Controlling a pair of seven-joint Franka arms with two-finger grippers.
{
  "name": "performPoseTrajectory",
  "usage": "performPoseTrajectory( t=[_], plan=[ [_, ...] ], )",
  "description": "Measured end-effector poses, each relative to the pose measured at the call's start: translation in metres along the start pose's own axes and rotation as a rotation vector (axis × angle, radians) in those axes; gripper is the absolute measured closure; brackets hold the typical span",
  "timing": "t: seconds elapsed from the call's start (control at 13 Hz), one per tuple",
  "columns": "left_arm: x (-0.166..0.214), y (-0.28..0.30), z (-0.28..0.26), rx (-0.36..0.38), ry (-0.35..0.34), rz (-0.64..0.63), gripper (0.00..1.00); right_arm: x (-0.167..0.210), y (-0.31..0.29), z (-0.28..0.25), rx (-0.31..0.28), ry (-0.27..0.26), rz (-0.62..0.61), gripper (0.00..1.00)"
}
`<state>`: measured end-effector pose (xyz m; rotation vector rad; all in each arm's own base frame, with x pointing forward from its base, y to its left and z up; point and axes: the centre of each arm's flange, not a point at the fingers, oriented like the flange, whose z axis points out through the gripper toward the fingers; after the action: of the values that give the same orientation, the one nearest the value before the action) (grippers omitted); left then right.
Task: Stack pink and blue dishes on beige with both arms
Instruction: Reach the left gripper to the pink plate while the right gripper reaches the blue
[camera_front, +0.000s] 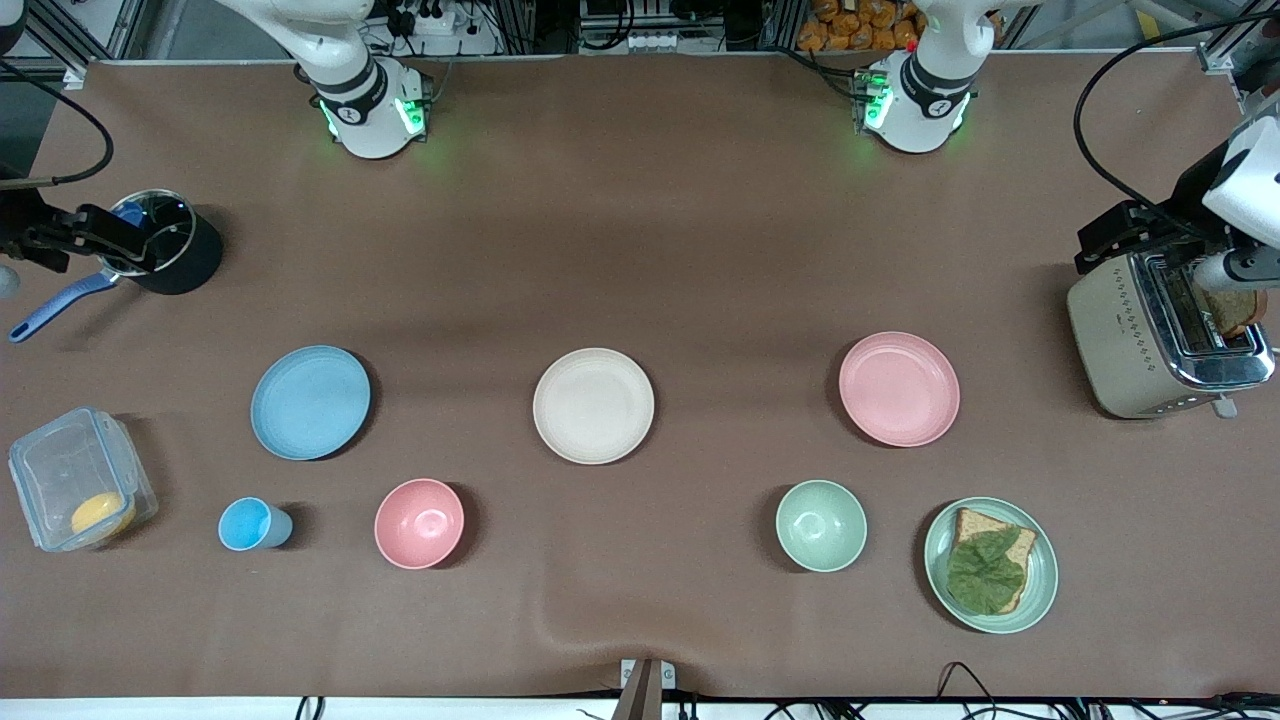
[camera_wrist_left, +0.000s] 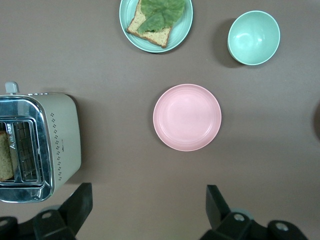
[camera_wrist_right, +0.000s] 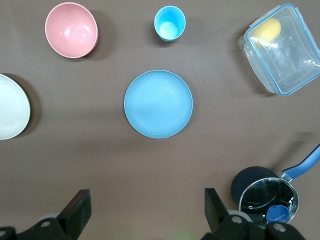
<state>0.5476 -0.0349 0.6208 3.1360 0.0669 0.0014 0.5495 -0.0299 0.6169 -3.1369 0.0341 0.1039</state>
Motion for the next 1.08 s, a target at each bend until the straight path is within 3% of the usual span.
performPoseTrajectory(
  t=[0.38, 0.62, 0.85, 1.08],
  plan=[
    [0.001, -0.009, 0.003, 0.017, -0.004, -0.013, 0.0, 0.0, 0.0, 0.0, 0.0, 0.0, 0.0, 0.0],
    [0.032, -0.034, 0.071, 0.009, -0.095, -0.05, 0.0, 0.0, 0.0, 0.0, 0.0, 0.0, -0.001, 0.0],
    [0.054, -0.037, 0.161, 0.003, -0.07, -0.049, 0.0, 0.0, -0.001, 0.001, 0.0, -0.001, -0.001, 0.0],
    [0.047, -0.03, 0.226, -0.002, -0.055, -0.06, 0.0, 0.0, 0.0, 0.002, 0.0, -0.004, -0.001, 0.0]
  ],
)
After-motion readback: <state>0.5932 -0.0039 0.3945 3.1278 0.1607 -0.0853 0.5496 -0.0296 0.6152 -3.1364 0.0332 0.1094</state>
